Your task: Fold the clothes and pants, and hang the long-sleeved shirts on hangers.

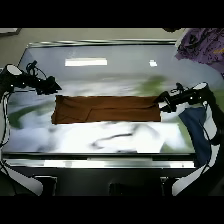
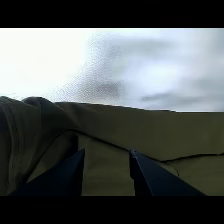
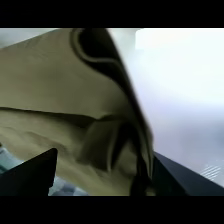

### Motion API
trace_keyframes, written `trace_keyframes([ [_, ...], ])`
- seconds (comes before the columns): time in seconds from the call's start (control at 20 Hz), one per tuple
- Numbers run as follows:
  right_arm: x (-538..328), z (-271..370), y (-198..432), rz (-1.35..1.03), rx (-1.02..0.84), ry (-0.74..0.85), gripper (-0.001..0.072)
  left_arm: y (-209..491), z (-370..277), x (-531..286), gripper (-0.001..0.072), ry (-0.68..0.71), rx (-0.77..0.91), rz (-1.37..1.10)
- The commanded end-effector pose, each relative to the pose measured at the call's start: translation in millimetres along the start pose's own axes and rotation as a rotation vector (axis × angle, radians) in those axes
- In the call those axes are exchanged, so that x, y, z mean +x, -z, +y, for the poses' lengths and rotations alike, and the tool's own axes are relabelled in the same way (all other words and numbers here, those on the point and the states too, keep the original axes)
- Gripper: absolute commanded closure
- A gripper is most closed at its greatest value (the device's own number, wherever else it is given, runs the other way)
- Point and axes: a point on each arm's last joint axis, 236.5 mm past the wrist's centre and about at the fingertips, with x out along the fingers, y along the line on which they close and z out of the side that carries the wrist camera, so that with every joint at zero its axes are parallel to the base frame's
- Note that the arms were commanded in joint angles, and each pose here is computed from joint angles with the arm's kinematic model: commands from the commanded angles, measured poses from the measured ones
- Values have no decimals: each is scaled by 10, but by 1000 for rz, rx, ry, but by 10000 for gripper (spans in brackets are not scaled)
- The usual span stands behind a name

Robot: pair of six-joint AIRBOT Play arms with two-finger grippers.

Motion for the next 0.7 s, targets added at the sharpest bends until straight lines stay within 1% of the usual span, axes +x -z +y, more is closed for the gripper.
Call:
trace_keyframes([
  [0.0,230,26,-41,-9,-36,38,165,1,-5,-6,367,1,0,1],
  [0.05,270,58,-30,-7,-47,43,273,3,-11,-3,366,1,1,1],
  [0.1,293,75,-12,-1,-55,49,488,4,-19,-4,367,4,1,1],
  [0.15,277,91,-10,-5,-52,52,662,1,-50,-9,367,15,-1,-1],
  [0.2,225,135,-29,-24,-61,53,680,-2,-96,-15,367,35,-7,-2],
  [0.25,114,187,-78,-65,-76,70,681,-5,-150,-17,368,58,-13,-3],
  [0.35,-204,245,-146,-162,-74,149,682,8,-306,2,375,104,-16,0],
  [0.45,-544,371,-86,-226,-100,205,682,88,-517,109,398,122,7,20],
  [0.5,-689,448,-31,-249,-114,225,682,164,-642,190,568,127,31,40],
  [0.55,-832,532,28,-274,-127,239,681,256,-798,301,690,132,55,61],
  [0.65,-1080,639,134,-322,-134,276,681,402,-1130,560,690,143,48,78],
])
